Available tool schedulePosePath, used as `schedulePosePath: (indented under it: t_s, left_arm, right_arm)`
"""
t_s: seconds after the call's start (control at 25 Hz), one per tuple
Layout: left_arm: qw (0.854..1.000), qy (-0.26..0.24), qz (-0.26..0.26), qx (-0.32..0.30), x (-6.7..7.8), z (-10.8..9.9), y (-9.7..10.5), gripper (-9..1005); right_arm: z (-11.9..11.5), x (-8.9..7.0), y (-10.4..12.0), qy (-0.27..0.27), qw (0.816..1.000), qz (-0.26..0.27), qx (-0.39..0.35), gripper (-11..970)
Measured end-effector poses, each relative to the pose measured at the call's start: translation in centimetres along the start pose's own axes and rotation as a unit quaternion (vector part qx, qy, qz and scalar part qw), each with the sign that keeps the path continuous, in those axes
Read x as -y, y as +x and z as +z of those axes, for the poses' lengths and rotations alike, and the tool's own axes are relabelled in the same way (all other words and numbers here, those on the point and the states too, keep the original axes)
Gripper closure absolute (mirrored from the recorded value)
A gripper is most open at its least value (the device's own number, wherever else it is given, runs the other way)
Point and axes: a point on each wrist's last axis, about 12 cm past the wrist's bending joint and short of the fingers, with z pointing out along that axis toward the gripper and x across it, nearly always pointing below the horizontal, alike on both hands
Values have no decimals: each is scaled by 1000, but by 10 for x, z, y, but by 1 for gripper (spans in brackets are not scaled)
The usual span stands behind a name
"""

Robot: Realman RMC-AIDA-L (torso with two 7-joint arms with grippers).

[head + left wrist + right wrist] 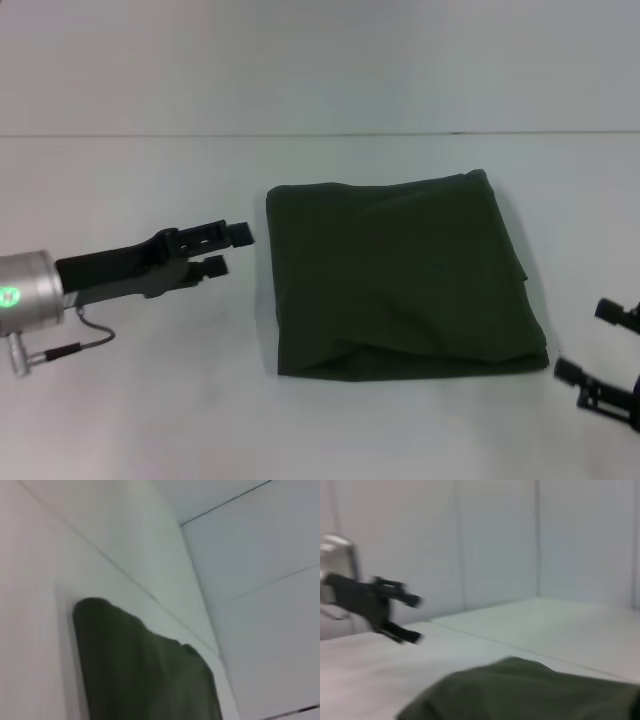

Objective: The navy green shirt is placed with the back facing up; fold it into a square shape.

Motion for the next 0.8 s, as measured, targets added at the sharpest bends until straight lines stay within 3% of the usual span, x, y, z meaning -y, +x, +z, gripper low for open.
schedulePosePath:
  t_s: [0.12, 0.36, 0.8]
  left_arm:
    - [1000, -17, -12, -13, 3, 11, -5, 130]
    - [993, -104, -39, -50, -2, 33, -10, 131]
    - [988, -129, -30, -84, 7, 57, -13, 130]
  right_arm:
    - [-4, -14, 2, -24, 999, -23, 15, 16]
    - [-5, -29, 7, -54, 998, -39, 23, 16]
    - [-5, -39, 23, -66, 996, -66, -12, 16]
